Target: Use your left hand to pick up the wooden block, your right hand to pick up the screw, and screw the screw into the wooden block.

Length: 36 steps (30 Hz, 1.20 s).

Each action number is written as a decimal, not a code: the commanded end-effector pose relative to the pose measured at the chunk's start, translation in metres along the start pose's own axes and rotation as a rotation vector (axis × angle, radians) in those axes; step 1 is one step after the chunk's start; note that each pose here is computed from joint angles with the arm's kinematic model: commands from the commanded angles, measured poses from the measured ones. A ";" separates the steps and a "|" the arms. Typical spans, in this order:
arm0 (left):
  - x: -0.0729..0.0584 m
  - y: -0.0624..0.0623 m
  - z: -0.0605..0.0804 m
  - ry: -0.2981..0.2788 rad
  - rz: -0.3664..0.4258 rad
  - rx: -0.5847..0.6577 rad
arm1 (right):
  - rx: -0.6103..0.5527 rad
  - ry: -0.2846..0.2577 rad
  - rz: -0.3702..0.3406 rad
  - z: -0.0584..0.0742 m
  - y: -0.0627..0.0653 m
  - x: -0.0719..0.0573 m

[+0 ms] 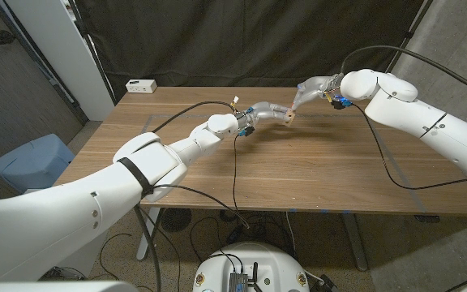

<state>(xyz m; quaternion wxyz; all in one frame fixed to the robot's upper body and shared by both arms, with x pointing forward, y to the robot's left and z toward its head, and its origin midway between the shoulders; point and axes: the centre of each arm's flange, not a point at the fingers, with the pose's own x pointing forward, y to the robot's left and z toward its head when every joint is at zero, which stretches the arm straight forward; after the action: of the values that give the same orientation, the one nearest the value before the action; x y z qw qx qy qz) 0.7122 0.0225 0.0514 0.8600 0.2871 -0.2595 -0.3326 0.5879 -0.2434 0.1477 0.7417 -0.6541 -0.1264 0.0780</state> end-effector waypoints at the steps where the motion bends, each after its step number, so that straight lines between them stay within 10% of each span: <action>1: 0.000 0.001 -0.002 0.018 0.001 -0.004 | -0.003 0.006 -0.013 0.000 0.000 0.000; 36: 0.006 0.001 -0.004 0.067 0.012 -0.016 | 0.000 0.027 -0.034 -0.002 0.010 0.011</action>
<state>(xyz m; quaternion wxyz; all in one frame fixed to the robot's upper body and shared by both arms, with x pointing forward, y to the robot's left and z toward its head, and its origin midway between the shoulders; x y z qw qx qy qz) 0.7192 0.0209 0.0511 0.8721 0.2906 -0.2301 -0.3194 0.5970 -0.2419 0.1408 0.7436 -0.6534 -0.1267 0.0636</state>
